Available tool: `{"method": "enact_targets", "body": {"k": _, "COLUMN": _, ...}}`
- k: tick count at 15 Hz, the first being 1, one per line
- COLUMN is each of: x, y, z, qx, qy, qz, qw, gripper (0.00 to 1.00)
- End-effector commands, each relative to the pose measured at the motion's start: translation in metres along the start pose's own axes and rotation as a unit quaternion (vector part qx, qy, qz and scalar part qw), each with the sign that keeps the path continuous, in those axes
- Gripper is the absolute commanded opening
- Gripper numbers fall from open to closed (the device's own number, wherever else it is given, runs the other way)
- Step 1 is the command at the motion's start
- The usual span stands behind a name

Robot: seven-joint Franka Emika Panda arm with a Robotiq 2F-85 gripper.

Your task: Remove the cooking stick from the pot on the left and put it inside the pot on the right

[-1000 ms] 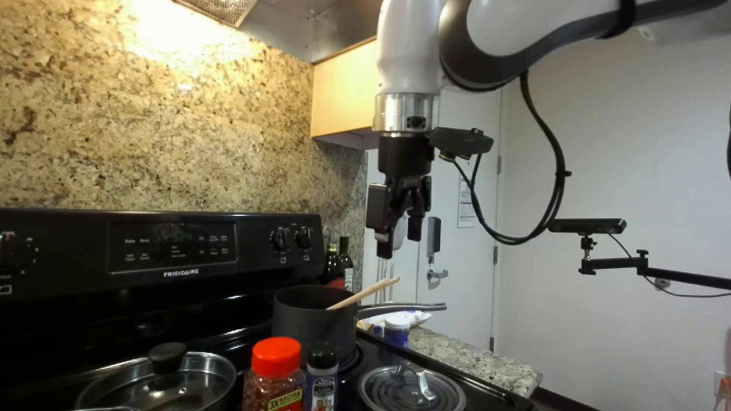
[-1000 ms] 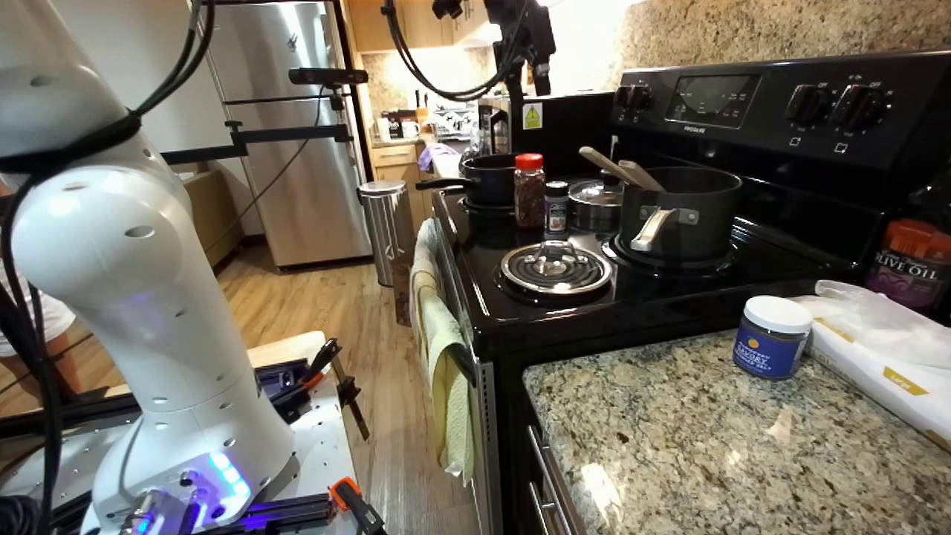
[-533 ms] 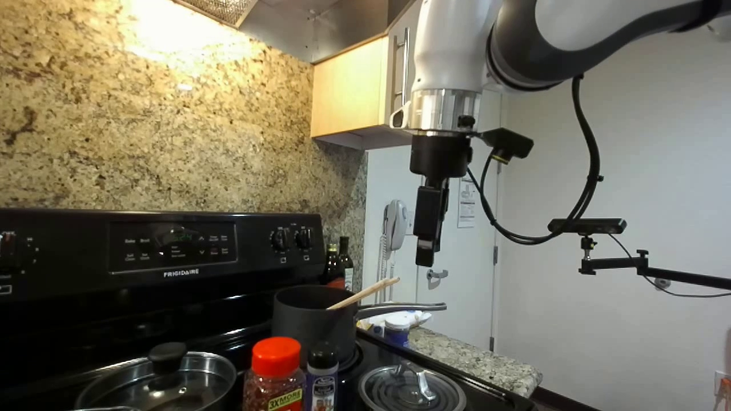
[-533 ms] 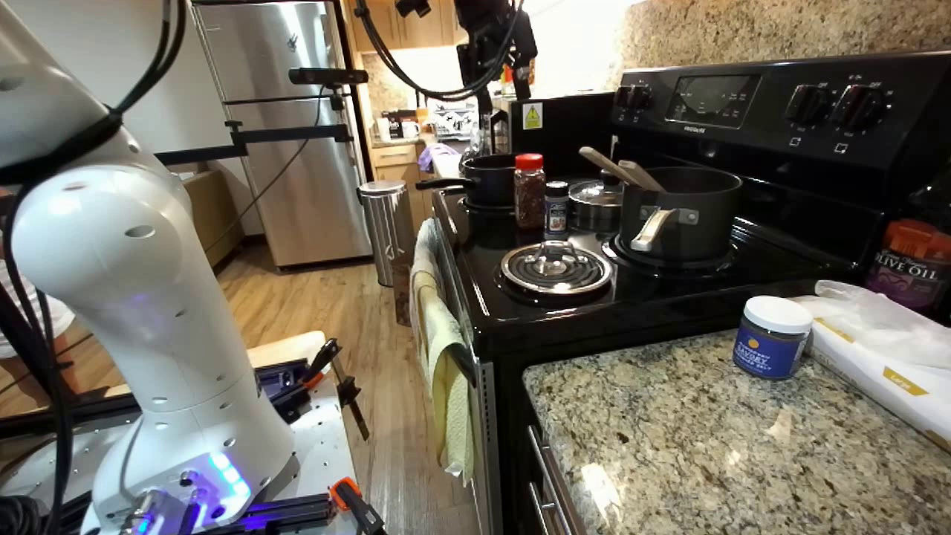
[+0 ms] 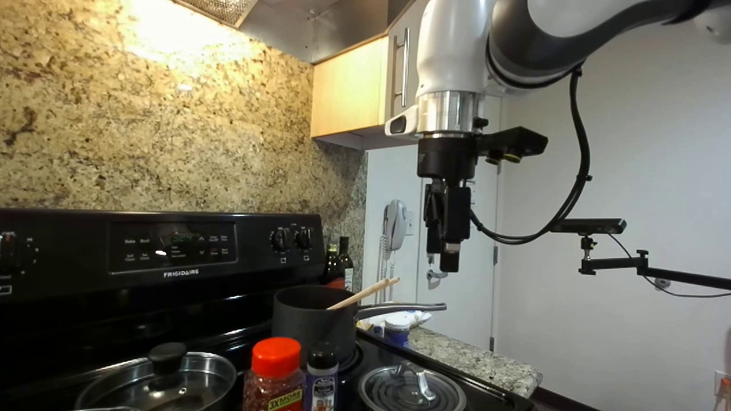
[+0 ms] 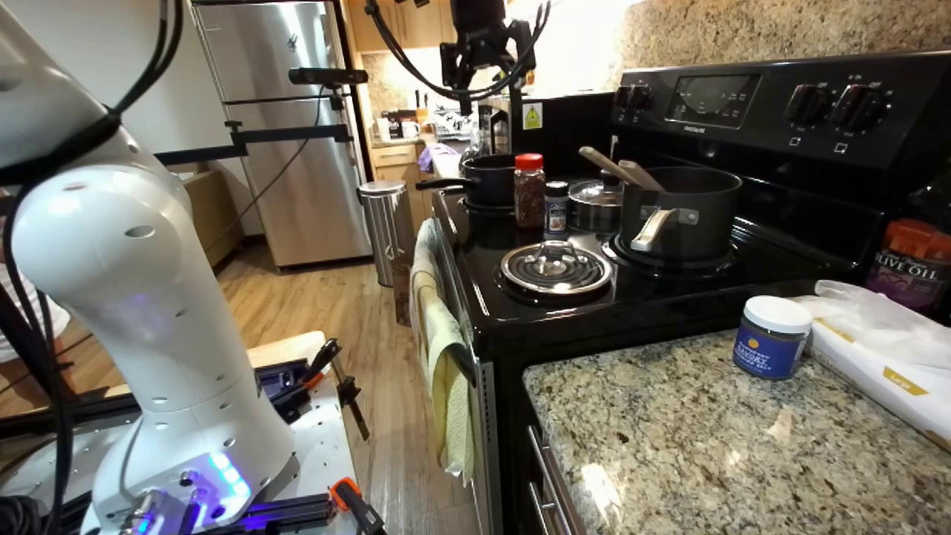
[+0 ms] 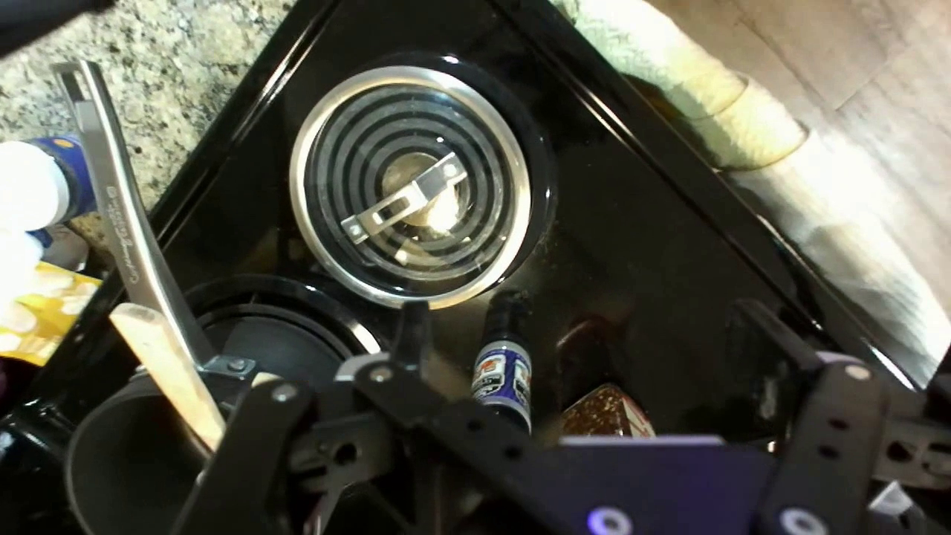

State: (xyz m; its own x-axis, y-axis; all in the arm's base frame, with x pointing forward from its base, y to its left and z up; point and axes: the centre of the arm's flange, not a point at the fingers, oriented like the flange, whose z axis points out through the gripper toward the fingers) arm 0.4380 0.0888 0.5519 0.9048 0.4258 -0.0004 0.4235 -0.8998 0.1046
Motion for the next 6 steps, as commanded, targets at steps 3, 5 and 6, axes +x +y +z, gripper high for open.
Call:
{"method": "enact_targets", "body": {"k": 3, "x": -0.0017, "y": 0.0126, "z": -0.0011, "qx": 0.038, "qy": -0.038, "qz": -0.006, "qw": 0.9985, "gripper": 1.0}}
{"method": "enact_targets", "body": {"k": 5, "x": -0.0067, "y": 0.009, "z": 0.0031, "qx": 0.022, "qy": -0.031, "qz": -0.002, "qw": 0.9993, "gripper": 1.0}}
{"method": "enact_targets", "body": {"k": 6, "x": -0.0067, "y": 0.0098, "z": 0.003, "qx": 0.023, "qy": -0.032, "qz": -0.001, "qw": 0.9992, "gripper": 1.0}}
